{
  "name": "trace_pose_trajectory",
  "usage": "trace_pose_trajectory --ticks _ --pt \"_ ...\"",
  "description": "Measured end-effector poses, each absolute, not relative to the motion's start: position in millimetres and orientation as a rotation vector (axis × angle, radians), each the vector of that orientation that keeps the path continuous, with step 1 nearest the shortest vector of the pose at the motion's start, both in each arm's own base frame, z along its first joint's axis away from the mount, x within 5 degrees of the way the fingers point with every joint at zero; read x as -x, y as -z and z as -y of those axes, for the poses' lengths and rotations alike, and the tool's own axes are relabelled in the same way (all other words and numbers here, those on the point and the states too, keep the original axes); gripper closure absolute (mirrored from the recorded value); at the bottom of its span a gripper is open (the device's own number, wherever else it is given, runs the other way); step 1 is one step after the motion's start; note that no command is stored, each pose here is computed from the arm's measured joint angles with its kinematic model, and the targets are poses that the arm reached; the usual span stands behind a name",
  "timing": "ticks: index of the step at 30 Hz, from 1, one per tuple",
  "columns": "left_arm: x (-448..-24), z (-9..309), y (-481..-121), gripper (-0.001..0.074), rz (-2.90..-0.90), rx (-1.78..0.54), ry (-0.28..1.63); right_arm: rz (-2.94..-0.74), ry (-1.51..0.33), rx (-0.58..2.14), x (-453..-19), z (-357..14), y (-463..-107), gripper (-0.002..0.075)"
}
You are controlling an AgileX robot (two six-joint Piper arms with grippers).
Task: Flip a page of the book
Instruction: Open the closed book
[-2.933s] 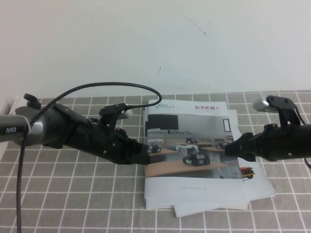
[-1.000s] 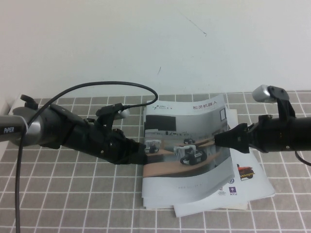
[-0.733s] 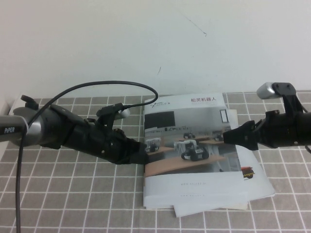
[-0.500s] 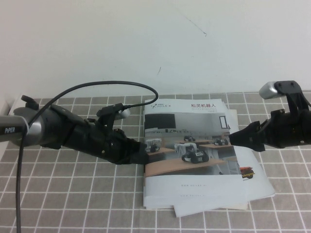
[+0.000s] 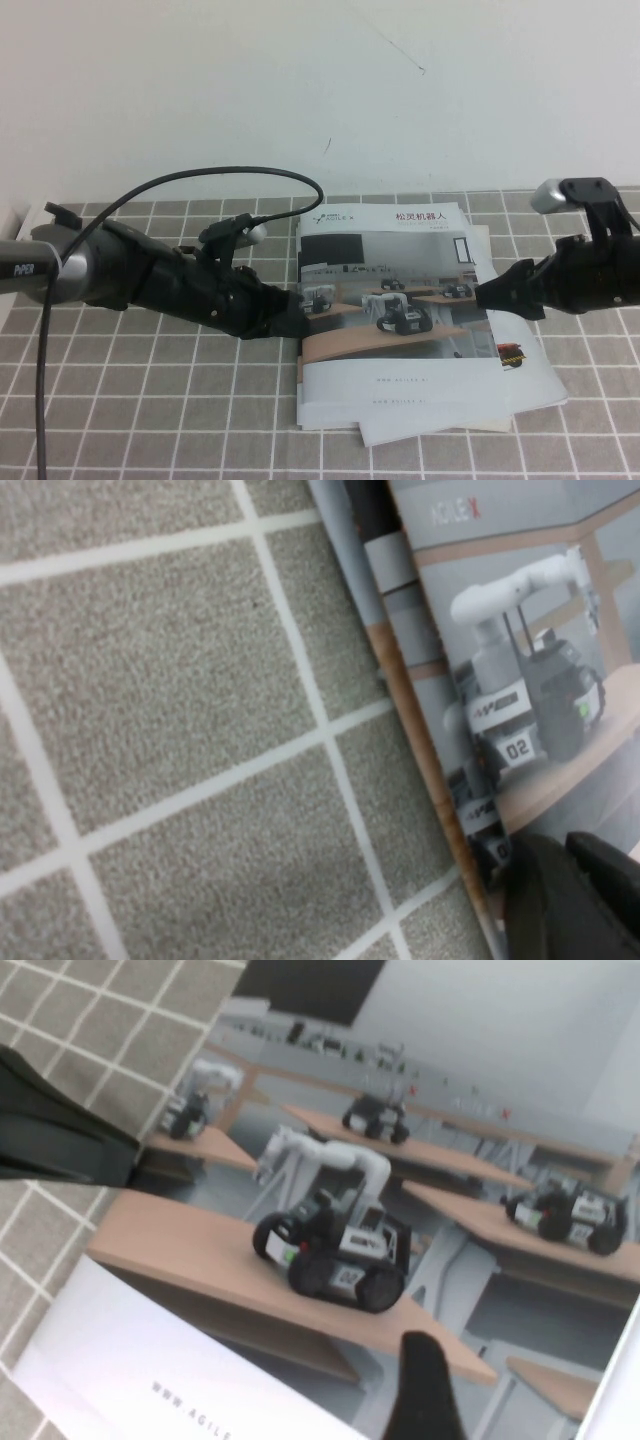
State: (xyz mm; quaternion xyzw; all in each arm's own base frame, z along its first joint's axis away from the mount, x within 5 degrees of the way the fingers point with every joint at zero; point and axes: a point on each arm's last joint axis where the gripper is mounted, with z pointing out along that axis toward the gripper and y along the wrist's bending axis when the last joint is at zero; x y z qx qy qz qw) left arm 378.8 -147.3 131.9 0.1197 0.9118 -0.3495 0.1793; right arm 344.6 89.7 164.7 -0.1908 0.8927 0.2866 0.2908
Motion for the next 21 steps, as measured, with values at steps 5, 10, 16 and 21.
trace_pose_trajectory --ticks 5,10,16,21 --pt "-379.4 149.2 -126.1 0.0738 -2.590 -0.321 1.041 -2.439 -0.794 0.474 -347.5 -90.3 -141.2 0.0264" --pt "-379.6 149.9 -124.0 0.0738 -2.594 -0.306 1.057 -2.440 -0.823 0.424 -351.2 -91.5 -129.4 0.0265" --pt "-379.5 150.2 -123.7 0.0738 -2.593 -0.304 1.065 -2.438 -0.859 0.394 -352.9 -93.1 -123.1 0.0265" --pt "-379.6 150.3 -123.5 0.0738 -2.593 -0.301 1.067 -2.443 -0.862 0.384 -353.4 -93.1 -120.1 0.0265"
